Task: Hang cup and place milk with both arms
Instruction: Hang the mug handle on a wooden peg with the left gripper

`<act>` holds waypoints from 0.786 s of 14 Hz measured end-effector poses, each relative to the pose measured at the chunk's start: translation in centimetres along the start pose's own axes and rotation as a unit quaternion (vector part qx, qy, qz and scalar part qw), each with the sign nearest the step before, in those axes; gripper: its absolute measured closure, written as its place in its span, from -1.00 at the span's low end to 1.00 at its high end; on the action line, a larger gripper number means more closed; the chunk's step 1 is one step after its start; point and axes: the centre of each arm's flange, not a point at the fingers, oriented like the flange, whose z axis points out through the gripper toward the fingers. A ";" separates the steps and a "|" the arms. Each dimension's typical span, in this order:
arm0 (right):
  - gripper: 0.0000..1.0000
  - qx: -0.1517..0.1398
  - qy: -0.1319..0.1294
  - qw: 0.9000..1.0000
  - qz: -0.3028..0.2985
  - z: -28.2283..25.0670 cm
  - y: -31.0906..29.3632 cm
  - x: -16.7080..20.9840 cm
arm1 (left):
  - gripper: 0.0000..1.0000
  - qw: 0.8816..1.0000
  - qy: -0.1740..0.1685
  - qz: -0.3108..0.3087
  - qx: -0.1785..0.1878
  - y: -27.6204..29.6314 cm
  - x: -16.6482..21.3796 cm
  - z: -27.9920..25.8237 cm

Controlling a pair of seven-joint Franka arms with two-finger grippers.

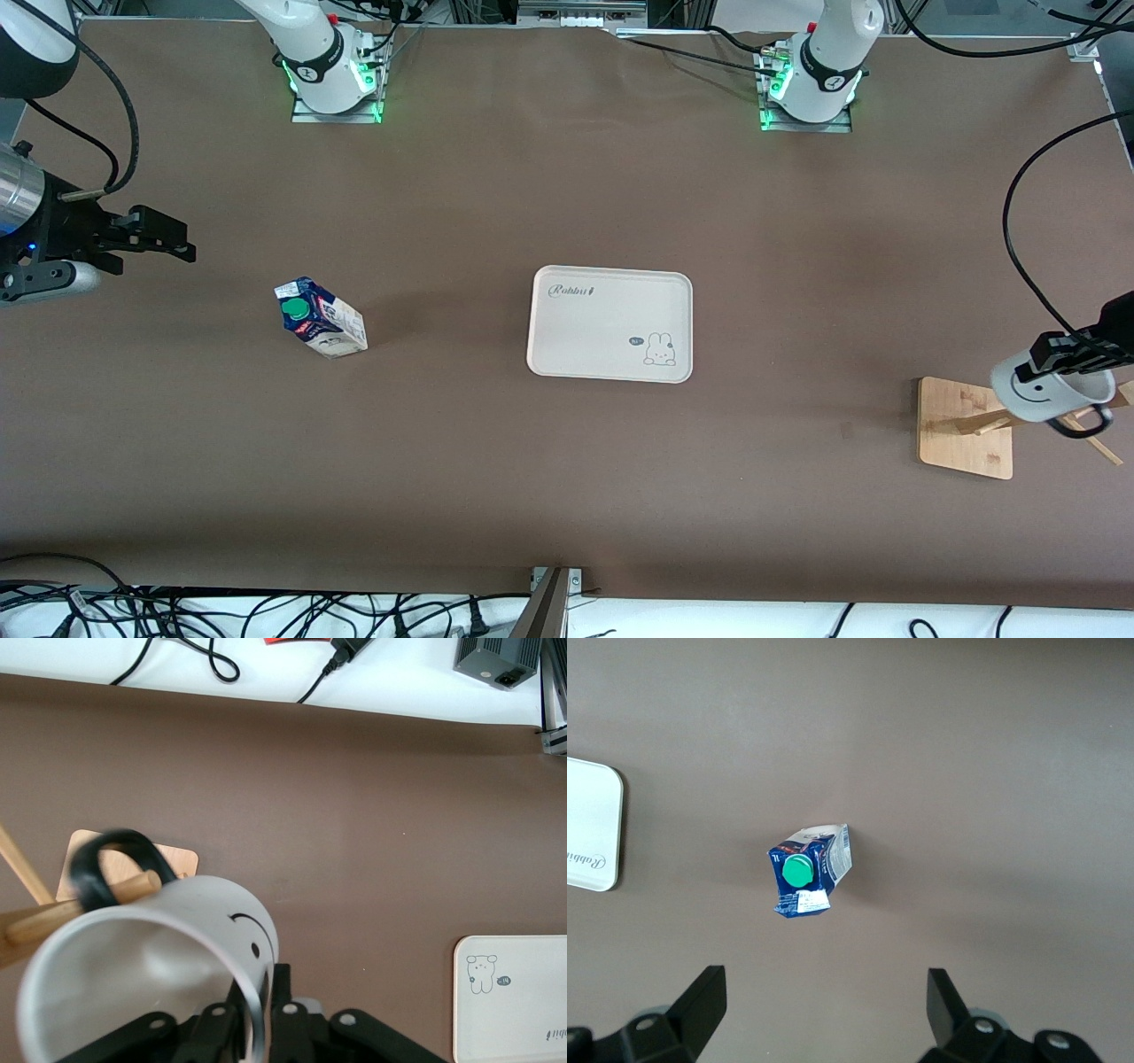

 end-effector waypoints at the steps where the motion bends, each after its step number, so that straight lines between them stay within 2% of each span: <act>1: -1.00 0.000 -0.001 1.000 0.004 0.1 0.5 0.0 | 0.37 1.000 -0.002 0.002 -0.009 -0.3 -0.1 0.4; 3: -1.00 0.011 -0.002 1.000 0.013 0.4 1.5 0.0 | 0.03 1.000 -0.010 0.004 -0.014 -0.5 -0.4 0.6; 5: -1.00 0.018 -0.003 1.000 0.017 0.6 1.9 0.1 | -0.42 0.999 -0.043 0.007 -0.023 -0.4 -1.2 0.2; 8: -1.00 0.019 -0.003 1.000 0.016 0.7 1.8 0.1 | -0.98 0.997 -0.072 0.025 -0.020 0.9 -1.6 -3.1; 11: -1.00 0.019 -0.003 1.000 0.014 0.7 1.7 0.2 | -1.00 0.995 -0.088 0.050 -0.003 3.2 -1.8 -5.6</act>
